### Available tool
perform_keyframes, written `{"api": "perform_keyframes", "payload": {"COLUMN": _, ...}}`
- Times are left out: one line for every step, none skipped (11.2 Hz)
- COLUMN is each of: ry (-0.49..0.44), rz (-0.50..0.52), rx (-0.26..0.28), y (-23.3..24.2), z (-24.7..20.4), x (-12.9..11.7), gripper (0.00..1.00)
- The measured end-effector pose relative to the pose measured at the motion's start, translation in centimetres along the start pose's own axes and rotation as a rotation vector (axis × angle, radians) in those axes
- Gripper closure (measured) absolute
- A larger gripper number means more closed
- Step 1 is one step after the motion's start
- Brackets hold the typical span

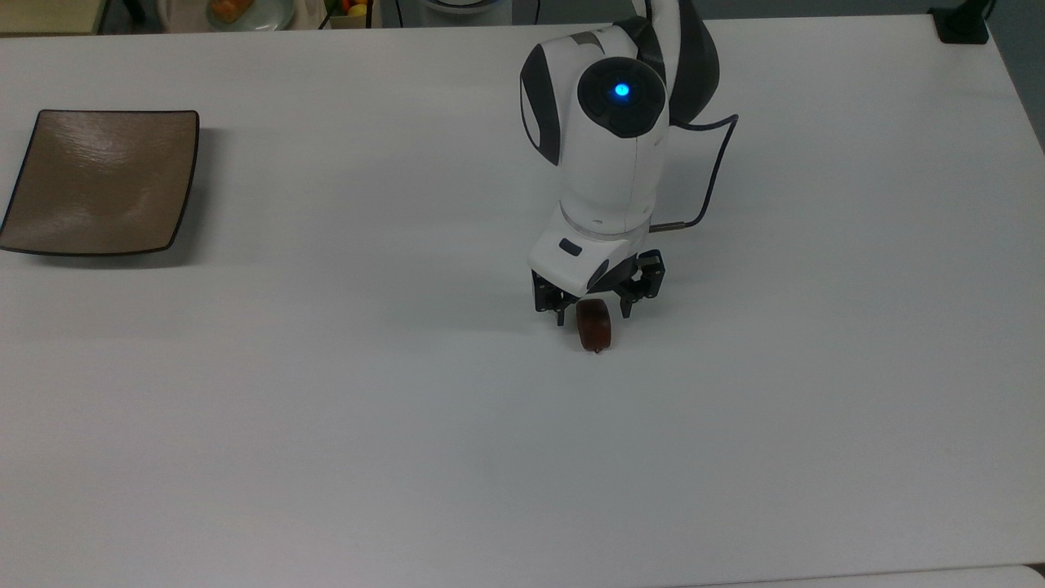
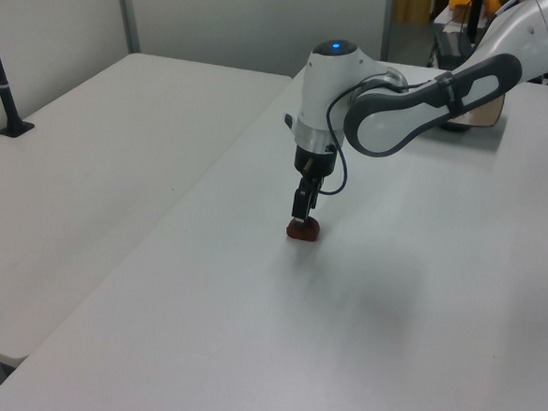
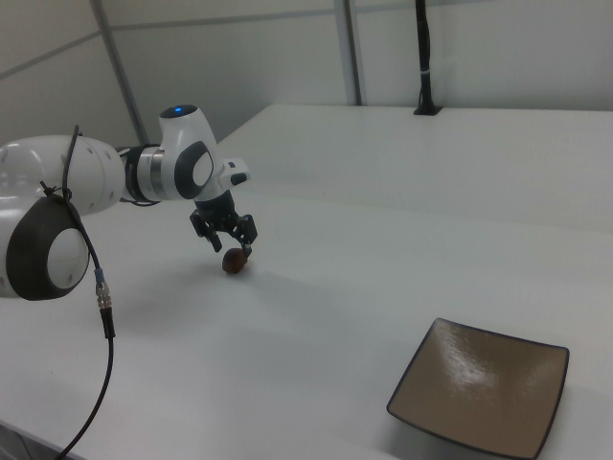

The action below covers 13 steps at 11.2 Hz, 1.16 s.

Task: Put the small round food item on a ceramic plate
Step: 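Lower the gripper around the food item and close on it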

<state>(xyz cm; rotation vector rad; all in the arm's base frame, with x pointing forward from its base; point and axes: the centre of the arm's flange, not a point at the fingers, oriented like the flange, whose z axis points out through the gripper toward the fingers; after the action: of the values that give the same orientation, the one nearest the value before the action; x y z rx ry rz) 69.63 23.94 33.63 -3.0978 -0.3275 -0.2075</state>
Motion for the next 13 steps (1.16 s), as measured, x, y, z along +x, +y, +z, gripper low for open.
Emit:
{"api": "perform_keyframes", "payload": {"ry": -0.004, "rz": -0.001, "rx": -0.001, "y": 0.0, "z": 0.3, "x": -0.1, "gripper": 0.19}}
{"api": "perform_keyframes", "payload": {"ry": -0.006, "rz": -0.009, "rx": -0.011, "y": 0.0, "z": 0.5, "x": -0.2, "gripper": 0.20}}
{"api": "perform_keyframes", "payload": {"ry": -0.006, "rz": -0.015, "rx": -0.018, "y": 0.0, "z": 0.8, "x": -0.3, "gripper": 0.23}}
{"api": "perform_keyframes", "payload": {"ry": -0.008, "rz": -0.017, "rx": -0.021, "y": 0.0, "z": 1.0, "x": -0.4, "gripper": 0.26}}
{"api": "perform_keyframes", "payload": {"ry": -0.013, "rz": -0.019, "rx": -0.022, "y": 0.0, "z": 1.3, "x": -0.5, "gripper": 0.26}}
{"api": "perform_keyframes", "payload": {"ry": -0.016, "rz": -0.020, "rx": -0.021, "y": -0.1, "z": 1.5, "x": -0.6, "gripper": 0.33}}
{"api": "perform_keyframes", "payload": {"ry": -0.019, "rz": -0.022, "rx": -0.021, "y": -0.2, "z": 1.7, "x": -0.6, "gripper": 0.34}}
{"api": "perform_keyframes", "payload": {"ry": -0.022, "rz": -0.023, "rx": -0.021, "y": -0.2, "z": 1.9, "x": -0.7, "gripper": 0.36}}
{"api": "perform_keyframes", "payload": {"ry": -0.022, "rz": -0.024, "rx": -0.022, "y": -0.3, "z": 2.0, "x": -0.7, "gripper": 0.43}}
{"api": "perform_keyframes", "payload": {"ry": -0.021, "rz": -0.025, "rx": -0.023, "y": -0.3, "z": 2.0, "x": -0.7, "gripper": 0.60}}
{"api": "perform_keyframes", "payload": {"ry": -0.018, "rz": -0.025, "rx": -0.022, "y": -0.3, "z": 2.0, "x": -0.7, "gripper": 0.74}}
{"api": "perform_keyframes", "payload": {"ry": -0.017, "rz": -0.025, "rx": -0.022, "y": -0.3, "z": 2.0, "x": -0.6, "gripper": 0.81}}
{"api": "perform_keyframes", "payload": {"ry": -0.017, "rz": -0.025, "rx": -0.022, "y": -0.3, "z": 2.0, "x": -0.6, "gripper": 0.83}}
